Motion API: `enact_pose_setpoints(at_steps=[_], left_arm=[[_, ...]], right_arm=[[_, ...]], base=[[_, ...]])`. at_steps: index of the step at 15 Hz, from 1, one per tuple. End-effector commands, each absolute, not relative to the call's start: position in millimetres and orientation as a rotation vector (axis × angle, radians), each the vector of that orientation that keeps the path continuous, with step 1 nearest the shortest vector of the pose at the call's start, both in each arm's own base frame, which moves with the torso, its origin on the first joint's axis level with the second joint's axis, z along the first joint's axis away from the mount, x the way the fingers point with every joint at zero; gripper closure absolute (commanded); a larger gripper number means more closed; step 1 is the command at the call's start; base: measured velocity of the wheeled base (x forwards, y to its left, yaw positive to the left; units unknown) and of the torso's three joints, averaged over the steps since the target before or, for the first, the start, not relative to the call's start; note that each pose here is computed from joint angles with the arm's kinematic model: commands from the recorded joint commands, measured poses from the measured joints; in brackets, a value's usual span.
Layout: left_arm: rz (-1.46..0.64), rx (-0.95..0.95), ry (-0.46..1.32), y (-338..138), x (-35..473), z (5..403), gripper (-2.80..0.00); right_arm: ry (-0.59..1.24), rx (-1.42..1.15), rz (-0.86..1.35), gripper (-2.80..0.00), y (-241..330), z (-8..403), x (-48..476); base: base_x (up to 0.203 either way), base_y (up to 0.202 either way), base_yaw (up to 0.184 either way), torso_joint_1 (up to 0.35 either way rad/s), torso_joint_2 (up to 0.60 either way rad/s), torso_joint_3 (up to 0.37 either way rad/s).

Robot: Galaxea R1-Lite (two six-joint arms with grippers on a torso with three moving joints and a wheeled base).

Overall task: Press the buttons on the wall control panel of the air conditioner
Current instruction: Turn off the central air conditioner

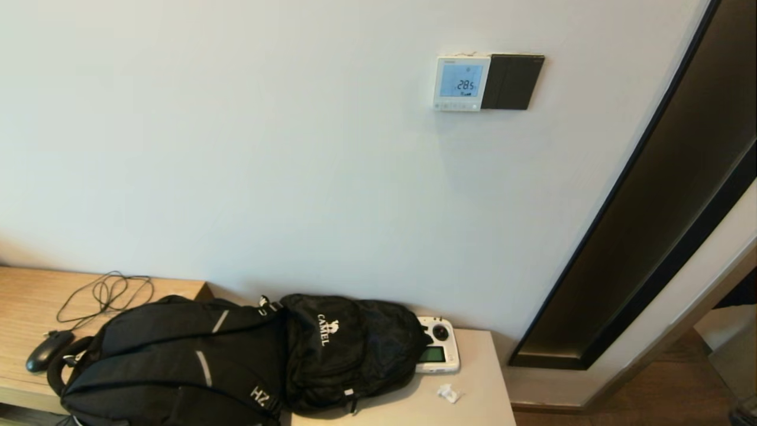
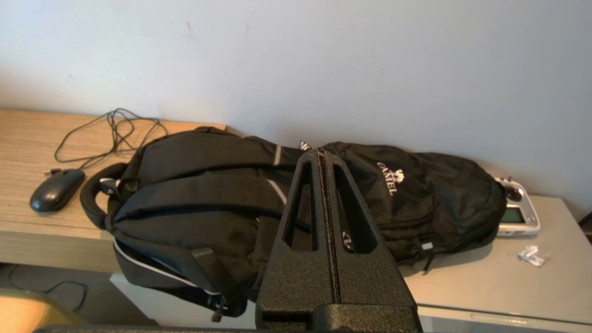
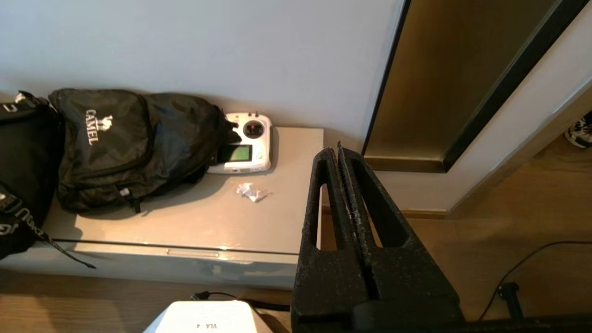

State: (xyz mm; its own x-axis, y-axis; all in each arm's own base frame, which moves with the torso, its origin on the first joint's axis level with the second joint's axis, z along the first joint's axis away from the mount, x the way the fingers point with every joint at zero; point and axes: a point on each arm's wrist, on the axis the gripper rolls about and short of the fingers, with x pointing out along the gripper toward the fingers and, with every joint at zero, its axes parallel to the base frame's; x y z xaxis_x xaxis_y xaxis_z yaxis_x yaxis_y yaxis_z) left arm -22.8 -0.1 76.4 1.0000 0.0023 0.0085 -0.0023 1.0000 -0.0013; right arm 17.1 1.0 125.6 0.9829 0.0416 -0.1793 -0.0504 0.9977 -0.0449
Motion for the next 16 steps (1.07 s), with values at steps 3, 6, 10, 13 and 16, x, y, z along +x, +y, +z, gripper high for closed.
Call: enact_pose_setpoints(at_steps=[3, 6, 10, 13, 16], left_arm=[[0.002, -0.001, -0.009, -0.1, -22.8, 76.4, 0.0], [0.002, 0.0, -0.009, -0.1, -22.8, 76.4, 0.0], [0.002, -0.002, -0.009, -0.1, -22.8, 76.4, 0.0], [0.003, -0.002, -0.009, -0.1, -22.8, 76.4, 0.0], [0.002, -0.002, -0.009, -0.1, -22.8, 76.4, 0.0]], right_arm=[[0.144, -0.079, 0.048, 0.0, 1.4, 98.0, 3.0], [0.107, -0.09, 0.039, 0.0, 1.4, 89.1, -5.1], [0.082, -0.107, 0.037, 0.0, 1.3, 80.4, -14.3], [0.038, -0.122, 0.036, 0.0, 1.3, 76.5, -19.9], [-0.001, -0.126, 0.034, 0.0, 1.4, 75.6, -22.9]], base=[[0.0, 0.0, 0.0, 0.0, 0.0, 0.0], [0.0, 0.0, 0.0, 0.0, 0.0, 0.0], [0.0, 0.0, 0.0, 0.0, 0.0, 0.0], [0.0, 0.0, 0.0, 0.0, 0.0, 0.0], [0.0, 0.0, 0.0, 0.0, 0.0, 0.0]])
